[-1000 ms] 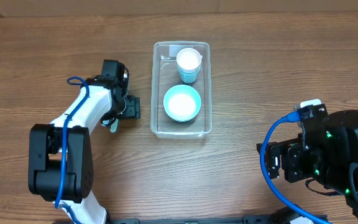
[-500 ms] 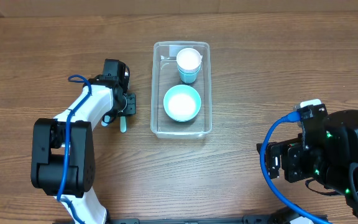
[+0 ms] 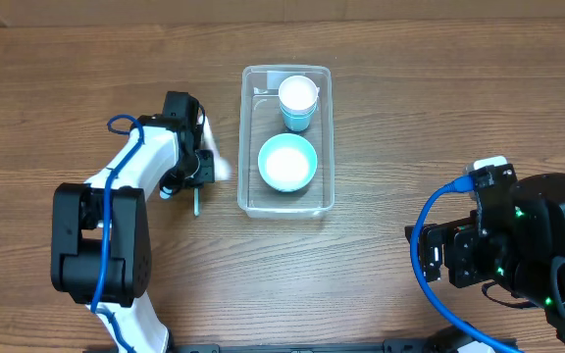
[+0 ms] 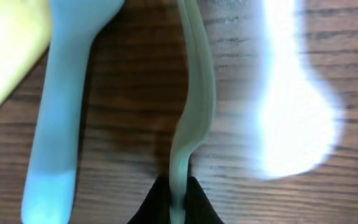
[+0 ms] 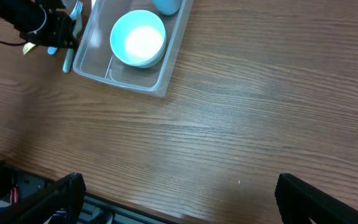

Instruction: Pack container

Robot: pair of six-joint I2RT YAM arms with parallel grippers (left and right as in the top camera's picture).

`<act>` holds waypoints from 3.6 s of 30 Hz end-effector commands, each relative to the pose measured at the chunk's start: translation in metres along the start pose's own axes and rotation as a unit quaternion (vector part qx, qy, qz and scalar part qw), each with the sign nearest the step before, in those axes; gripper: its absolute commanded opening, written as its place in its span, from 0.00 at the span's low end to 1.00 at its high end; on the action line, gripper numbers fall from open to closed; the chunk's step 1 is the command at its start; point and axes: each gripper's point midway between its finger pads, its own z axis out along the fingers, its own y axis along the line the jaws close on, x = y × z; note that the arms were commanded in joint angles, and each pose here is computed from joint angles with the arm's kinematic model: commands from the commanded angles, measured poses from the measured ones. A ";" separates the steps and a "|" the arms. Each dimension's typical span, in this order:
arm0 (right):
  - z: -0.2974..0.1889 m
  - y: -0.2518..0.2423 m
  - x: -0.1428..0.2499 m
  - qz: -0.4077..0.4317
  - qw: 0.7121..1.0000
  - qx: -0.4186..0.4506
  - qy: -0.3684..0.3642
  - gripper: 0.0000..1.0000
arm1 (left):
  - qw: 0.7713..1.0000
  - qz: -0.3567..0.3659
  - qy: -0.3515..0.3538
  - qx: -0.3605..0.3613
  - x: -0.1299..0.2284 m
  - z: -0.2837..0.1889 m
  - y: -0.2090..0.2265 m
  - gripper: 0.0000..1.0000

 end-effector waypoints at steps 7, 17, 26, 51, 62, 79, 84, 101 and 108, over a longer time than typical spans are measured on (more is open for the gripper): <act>-0.004 0.002 -0.002 -0.003 1.000 -0.004 -0.010 1.00 | 1.000 -0.010 -0.016 0.013 -0.018 -0.018 -0.008 0.04; -0.004 0.002 -0.002 -0.003 1.000 -0.004 -0.010 1.00 | 0.963 0.044 -0.253 0.086 -0.071 -0.176 -0.071 0.04; -0.004 0.002 -0.002 -0.003 1.000 -0.004 -0.010 1.00 | 0.949 0.094 -0.260 0.154 -0.081 -0.150 -0.153 0.04; -0.004 0.002 -0.002 -0.003 1.000 -0.004 -0.010 1.00 | 0.980 -0.082 -0.181 0.031 -0.078 -0.173 -0.039 0.57; -0.004 0.002 -0.002 -0.003 1.000 -0.004 -0.010 1.00 | 0.963 -0.248 -0.049 0.091 -0.028 -0.086 -0.052 0.73; -0.004 0.002 -0.002 -0.003 1.000 -0.004 -0.010 1.00 | 0.911 -0.406 -0.028 0.073 -0.034 -0.057 -0.048 1.00; -0.004 0.002 -0.002 -0.003 1.000 -0.004 -0.010 1.00 | 0.902 -0.422 0.056 0.069 -0.014 -0.010 -0.069 0.96; -0.004 0.002 -0.002 -0.003 1.000 -0.004 -0.010 1.00 | 0.890 -0.440 -0.079 0.090 -0.108 -0.036 -0.030 0.81; -0.004 0.002 -0.002 -0.003 1.000 -0.004 -0.010 1.00 | 0.908 -0.419 -0.028 0.008 -0.129 -0.032 -0.028 0.79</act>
